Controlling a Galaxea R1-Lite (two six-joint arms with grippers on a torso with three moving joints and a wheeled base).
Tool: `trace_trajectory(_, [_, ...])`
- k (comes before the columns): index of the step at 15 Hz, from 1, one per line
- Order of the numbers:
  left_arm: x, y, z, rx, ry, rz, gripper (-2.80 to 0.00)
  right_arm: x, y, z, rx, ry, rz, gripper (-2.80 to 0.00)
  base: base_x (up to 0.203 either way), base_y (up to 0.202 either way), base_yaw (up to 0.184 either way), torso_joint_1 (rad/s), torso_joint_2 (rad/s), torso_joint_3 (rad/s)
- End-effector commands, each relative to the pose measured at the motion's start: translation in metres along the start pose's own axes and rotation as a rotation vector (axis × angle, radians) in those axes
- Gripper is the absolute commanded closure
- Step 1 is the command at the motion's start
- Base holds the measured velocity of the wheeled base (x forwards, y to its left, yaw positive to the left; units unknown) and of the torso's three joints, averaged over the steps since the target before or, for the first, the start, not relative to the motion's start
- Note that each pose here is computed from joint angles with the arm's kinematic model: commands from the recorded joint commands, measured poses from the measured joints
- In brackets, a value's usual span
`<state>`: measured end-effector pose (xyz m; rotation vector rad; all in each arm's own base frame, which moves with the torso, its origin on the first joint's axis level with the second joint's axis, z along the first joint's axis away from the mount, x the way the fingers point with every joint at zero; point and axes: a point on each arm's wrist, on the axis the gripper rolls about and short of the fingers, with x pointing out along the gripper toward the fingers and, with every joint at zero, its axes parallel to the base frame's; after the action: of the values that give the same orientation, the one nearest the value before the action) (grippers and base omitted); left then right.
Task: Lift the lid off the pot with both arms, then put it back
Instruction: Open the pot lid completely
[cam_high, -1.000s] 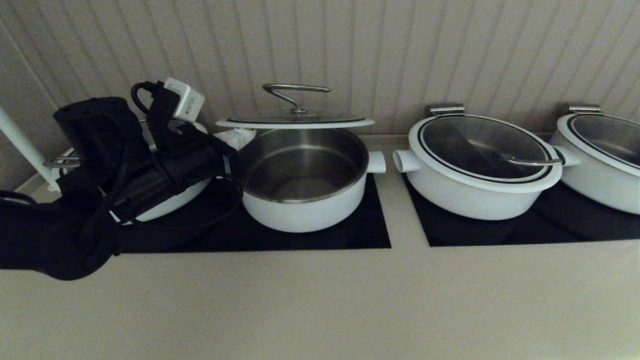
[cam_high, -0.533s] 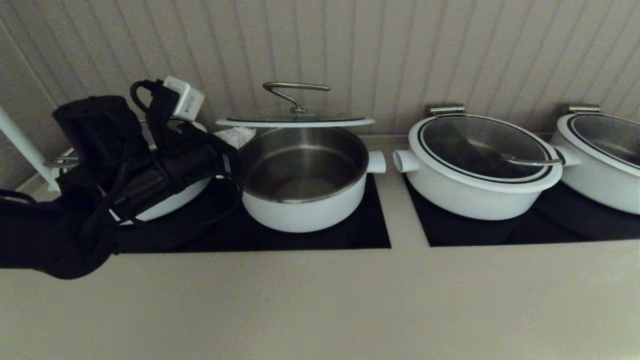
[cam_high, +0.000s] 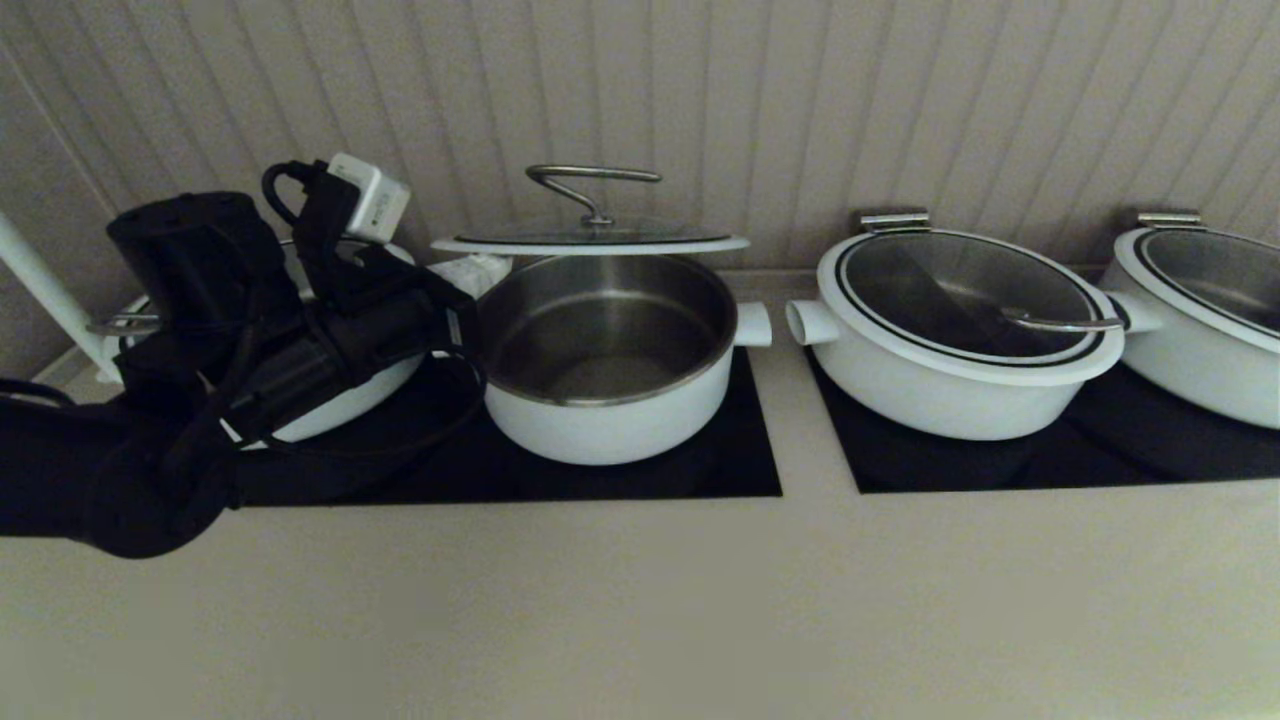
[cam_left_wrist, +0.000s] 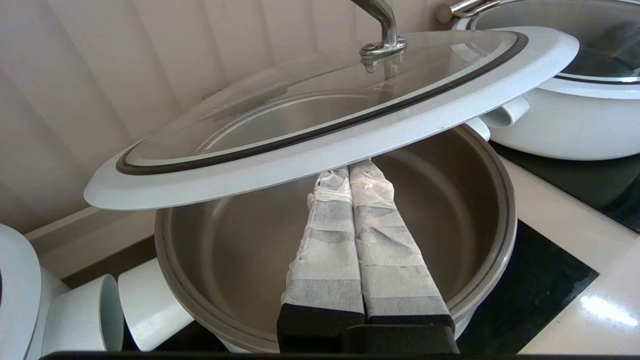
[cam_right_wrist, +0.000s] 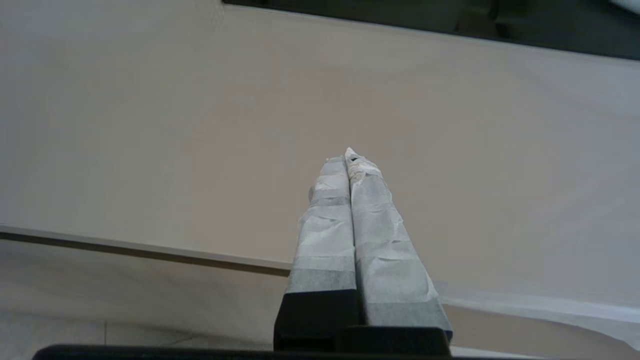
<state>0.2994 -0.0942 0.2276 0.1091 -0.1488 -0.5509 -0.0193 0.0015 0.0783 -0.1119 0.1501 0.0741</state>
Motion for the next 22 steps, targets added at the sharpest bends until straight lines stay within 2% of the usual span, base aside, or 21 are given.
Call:
trace_trajectory(1, [0.001, 0.000, -0.001, 0.001, -0.002, -0.001, 0.00, -0.001, 0.000, -0.001, -0.002, -0.009, 0.000, 0.00, 0.000, 0.000, 0.000, 0.000, 0.00, 0.000])
trace_trajectory(7, [0.008, 0.003, 0.008, 0.011, -0.038, 0.003, 0.00, -0.002, 0.000, -0.002, -0.004, -0.048, -0.005, 0.00, 0.000, 0.000, 0.000, 0.000, 0.00, 0.000])
trace_trajectory(14, [0.011, 0.005, 0.012, 0.016, -0.055, 0.005, 0.00, -0.002, 0.000, -0.002, -0.004, -0.048, -0.005, 0.00, 0.000, 0.000, 0.000, 0.000, 0.00, 0.000])
trace_trajectory(22, [0.020, 0.009, 0.028, 0.034, -0.120, 0.014, 0.00, -0.002, 0.000, -0.002, -0.004, -0.048, -0.005, 0.00, 0.000, 0.000, 0.000, 0.000, 0.00, 0.000])
